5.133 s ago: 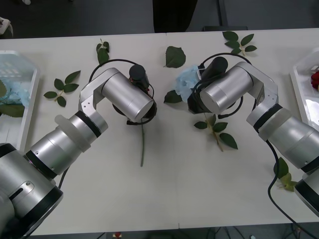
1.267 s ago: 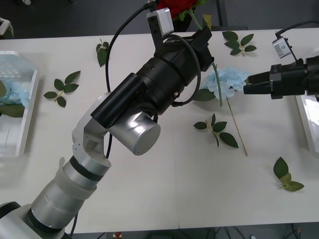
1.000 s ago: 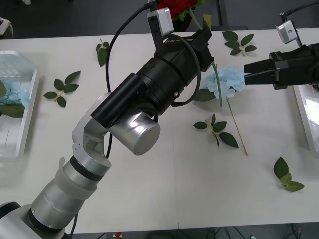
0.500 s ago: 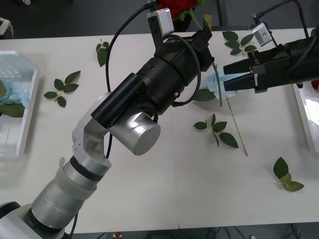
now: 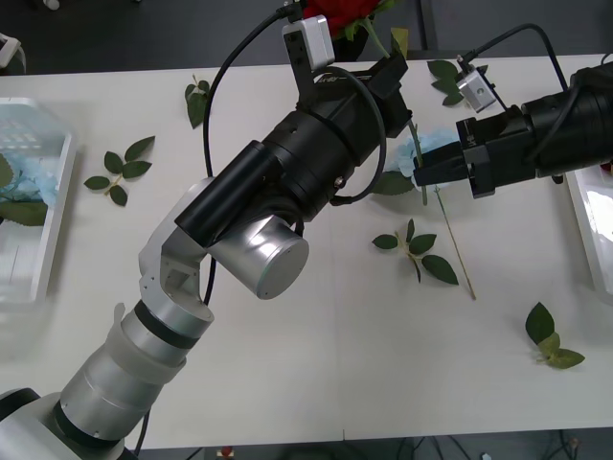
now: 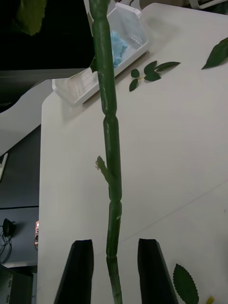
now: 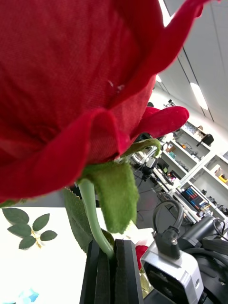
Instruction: Place the red flowers into the right box and the blue flowers into the left box. If a person shows an open palm, hand one flower to the person first, then continue sorting.
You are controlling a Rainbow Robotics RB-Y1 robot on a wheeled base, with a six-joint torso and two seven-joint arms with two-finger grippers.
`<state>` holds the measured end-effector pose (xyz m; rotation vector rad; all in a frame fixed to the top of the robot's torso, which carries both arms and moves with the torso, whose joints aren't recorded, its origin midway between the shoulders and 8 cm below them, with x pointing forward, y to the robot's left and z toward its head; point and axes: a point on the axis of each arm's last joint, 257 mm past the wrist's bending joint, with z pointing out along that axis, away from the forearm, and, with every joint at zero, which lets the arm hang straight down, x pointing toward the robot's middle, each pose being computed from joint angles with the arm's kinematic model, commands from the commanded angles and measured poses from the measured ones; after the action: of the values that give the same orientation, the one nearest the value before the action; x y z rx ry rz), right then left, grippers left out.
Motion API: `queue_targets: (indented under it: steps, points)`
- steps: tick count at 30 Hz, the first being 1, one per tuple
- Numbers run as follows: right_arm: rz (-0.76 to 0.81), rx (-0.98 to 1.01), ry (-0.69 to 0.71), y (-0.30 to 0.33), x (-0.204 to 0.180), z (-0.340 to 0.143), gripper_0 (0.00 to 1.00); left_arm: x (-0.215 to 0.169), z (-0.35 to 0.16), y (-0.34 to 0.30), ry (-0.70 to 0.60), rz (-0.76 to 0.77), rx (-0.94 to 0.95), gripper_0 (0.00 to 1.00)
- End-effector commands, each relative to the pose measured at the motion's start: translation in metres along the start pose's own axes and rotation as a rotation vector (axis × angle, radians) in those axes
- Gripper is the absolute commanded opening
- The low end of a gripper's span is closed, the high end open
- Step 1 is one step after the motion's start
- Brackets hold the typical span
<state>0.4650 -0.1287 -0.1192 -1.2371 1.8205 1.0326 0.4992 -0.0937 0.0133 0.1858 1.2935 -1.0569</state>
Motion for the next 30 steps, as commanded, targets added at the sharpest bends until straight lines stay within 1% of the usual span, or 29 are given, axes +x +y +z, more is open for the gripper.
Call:
queue_targets:
  steps: [1, 10, 11, 12, 14, 15, 16, 17, 28, 30]
  points:
    - [-0.025, 0.001, 0.007, 0.004, -0.02, 0.005, 0.0, -0.017, 0.013, -0.036, -0.04, -0.013, 0.072, 0.0]
    - [-0.005, 0.004, 0.006, 0.003, -0.02, 0.005, 0.0, -0.017, 0.013, -0.036, -0.04, -0.013, 0.072, 0.0]
    - [-0.005, 0.004, 0.006, 0.003, -0.02, 0.005, 0.0, -0.017, 0.013, -0.036, -0.04, -0.013, 0.072, 0.02]
    - [-0.002, 0.005, 0.007, 0.003, -0.02, 0.004, 0.0, -0.017, 0.013, -0.036, -0.04, -0.013, 0.072, 0.21]
    - [0.0, 0.009, 0.007, 0.002, -0.02, 0.003, 0.0, -0.017, 0.013, -0.036, -0.04, -0.013, 0.072, 0.67]
    - [0.003, 0.011, 0.008, 0.002, -0.02, 0.002, 0.0, -0.017, 0.013, -0.036, -0.04, -0.013, 0.072, 0.75]
    - [0.007, 0.013, 0.009, 0.001, -0.019, 0.001, 0.0, -0.017, 0.013, -0.036, -0.04, -0.013, 0.072, 0.98]
    - [0.009, 0.014, 0.01, 0.001, -0.019, 0.001, 0.0, -0.017, 0.013, -0.036, -0.04, -0.013, 0.072, 1.0]
    - [0.039, 0.028, 0.007, -0.002, -0.02, -0.004, 0.0, -0.017, 0.013, -0.036, -0.04, -0.013, 0.072, 1.0]
    - [0.071, 0.042, 0.013, -0.006, -0.018, -0.007, 0.0, -0.017, 0.013, -0.036, -0.04, -0.013, 0.072, 1.0]
